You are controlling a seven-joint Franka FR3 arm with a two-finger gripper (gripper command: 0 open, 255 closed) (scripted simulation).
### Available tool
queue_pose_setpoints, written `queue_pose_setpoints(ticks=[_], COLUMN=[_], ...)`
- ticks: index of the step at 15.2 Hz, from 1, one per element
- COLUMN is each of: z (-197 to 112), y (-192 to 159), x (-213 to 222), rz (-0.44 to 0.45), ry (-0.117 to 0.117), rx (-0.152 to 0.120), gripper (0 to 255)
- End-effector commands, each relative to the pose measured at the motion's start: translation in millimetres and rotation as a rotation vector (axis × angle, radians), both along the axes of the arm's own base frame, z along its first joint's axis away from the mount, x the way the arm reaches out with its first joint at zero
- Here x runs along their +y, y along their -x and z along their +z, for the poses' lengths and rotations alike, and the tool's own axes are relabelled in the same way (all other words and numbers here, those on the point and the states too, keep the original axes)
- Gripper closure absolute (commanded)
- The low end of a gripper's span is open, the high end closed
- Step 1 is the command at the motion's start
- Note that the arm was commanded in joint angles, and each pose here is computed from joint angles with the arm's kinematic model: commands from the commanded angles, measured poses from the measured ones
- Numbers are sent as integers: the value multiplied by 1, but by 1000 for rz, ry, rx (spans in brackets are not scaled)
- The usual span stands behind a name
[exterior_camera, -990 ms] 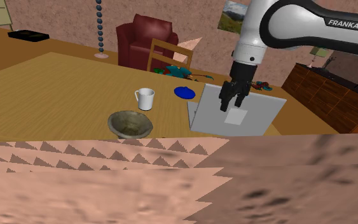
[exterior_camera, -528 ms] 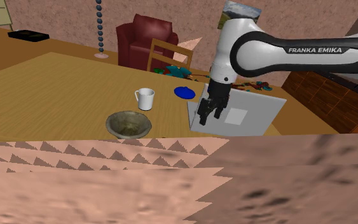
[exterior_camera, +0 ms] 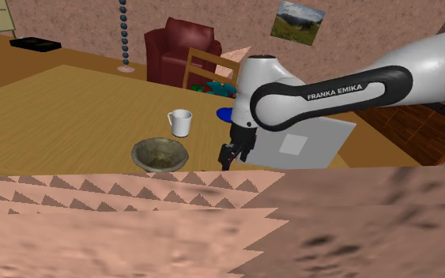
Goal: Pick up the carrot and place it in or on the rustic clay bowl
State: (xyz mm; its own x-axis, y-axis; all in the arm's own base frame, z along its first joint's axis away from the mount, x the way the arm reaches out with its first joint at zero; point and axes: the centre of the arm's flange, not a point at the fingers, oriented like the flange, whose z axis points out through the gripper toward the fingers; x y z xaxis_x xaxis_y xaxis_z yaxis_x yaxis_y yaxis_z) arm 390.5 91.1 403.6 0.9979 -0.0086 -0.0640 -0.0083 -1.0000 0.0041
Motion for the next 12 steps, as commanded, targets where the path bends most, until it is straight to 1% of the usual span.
queue_pose_setpoints(ticks=[1,3,4,12], z=[-22,-42,-47,-87], y=[-11,-22,-24,-22], x=[15,27,30,29], rz=[20,40,44,44], ry=[5,11,13,13], rx=[-12,-22,-24,-24], gripper=[0,0,0,0])
